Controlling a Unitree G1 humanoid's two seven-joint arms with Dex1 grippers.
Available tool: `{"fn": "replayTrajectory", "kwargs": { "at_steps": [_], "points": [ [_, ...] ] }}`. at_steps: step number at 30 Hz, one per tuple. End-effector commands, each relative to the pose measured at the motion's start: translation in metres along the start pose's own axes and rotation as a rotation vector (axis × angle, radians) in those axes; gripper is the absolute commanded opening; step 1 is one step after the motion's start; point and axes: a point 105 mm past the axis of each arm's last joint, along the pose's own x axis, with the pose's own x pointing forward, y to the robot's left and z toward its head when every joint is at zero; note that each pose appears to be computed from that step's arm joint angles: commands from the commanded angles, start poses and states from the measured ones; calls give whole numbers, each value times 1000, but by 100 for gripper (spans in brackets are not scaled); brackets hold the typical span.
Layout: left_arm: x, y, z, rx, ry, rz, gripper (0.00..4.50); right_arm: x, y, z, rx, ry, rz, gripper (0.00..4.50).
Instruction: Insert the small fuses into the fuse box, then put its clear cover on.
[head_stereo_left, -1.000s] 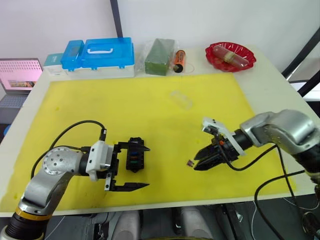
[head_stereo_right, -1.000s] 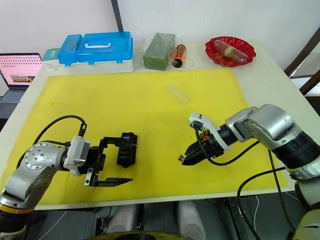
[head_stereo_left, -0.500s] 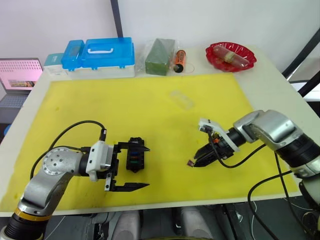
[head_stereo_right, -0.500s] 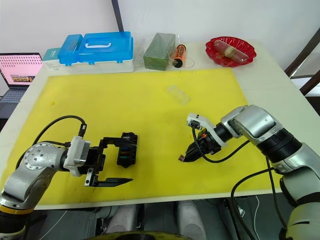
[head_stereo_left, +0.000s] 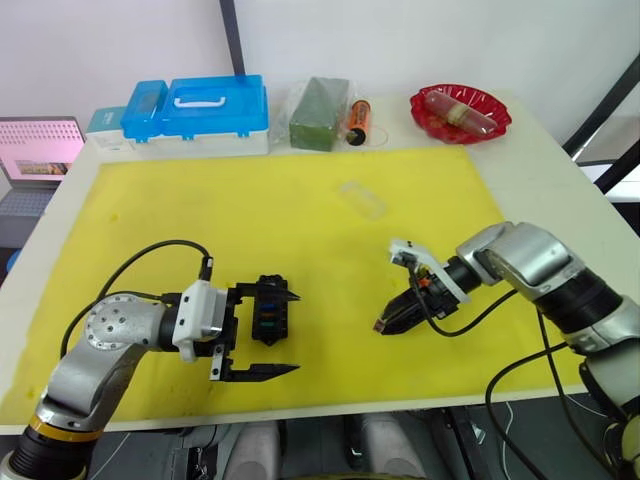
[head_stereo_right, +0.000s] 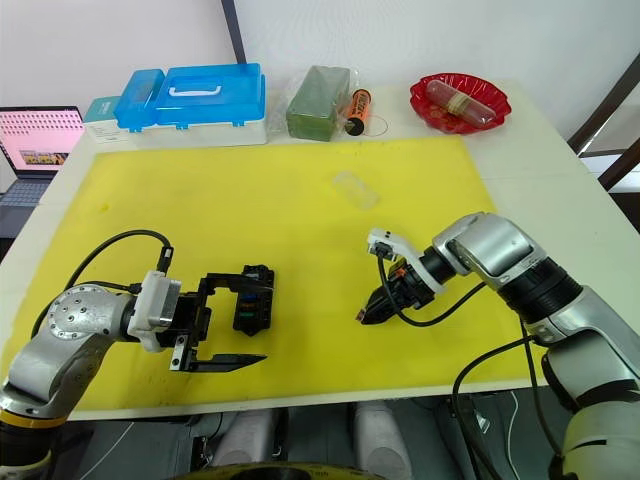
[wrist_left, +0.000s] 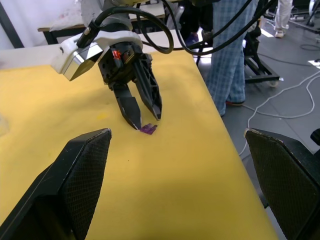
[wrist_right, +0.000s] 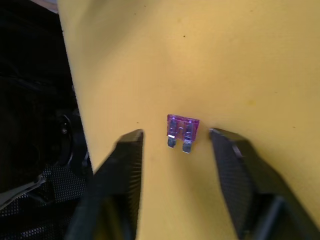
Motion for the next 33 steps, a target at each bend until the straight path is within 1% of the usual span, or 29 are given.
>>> {"fn": "replayTrajectory", "kwargs": {
  "at_steps": [1, 3, 9, 11, 14, 18, 20, 22, 23, 26, 29, 33],
  "points": [
    [2, -1, 8, 35, -14, -10, 450, 4, 3, 2, -27, 6, 16, 74],
    [2, -1, 8, 34, -14, -10, 450, 5, -1, 2, -35, 8, 1, 5],
    [3, -1, 8, 35, -15, -10, 450, 6, -7, 5, -45, -6, -26, 2],
    [2, -1, 8, 35, -13, -10, 450, 3, -5, 4, -43, -9, -24, 2],
    [1, -1, 8, 35, -11, -7, 450, -8, 6, 9, -20, -47, -4, 2],
    [1, -2, 8, 35, -10, -2, 450, -23, 22, 12, 60, -144, -19, 2],
    [0, -3, 8, 33, -11, 0, 450, -31, 34, 11, 150, -231, -9, 2],
    [0, -3, 7, 32, -11, 2, 450, -36, 38, 9, 184, -332, -26, 2],
    [0, -3, 7, 31, -11, 2, 450, -36, 37, 7, 189, -391, -59, 2],
    [1, -1, 6, 32, -16, 3, 450, -30, 38, -6, 220, -508, -123, 2],
    [3, 0, 8, 33, -27, -3, 450, -18, 36, -20, 327, -666, -210, 2],
    [3, 1, 8, 32, -28, -7, 450, -7, 37, -28, 413, -710, -261, 2]
  ]
}}
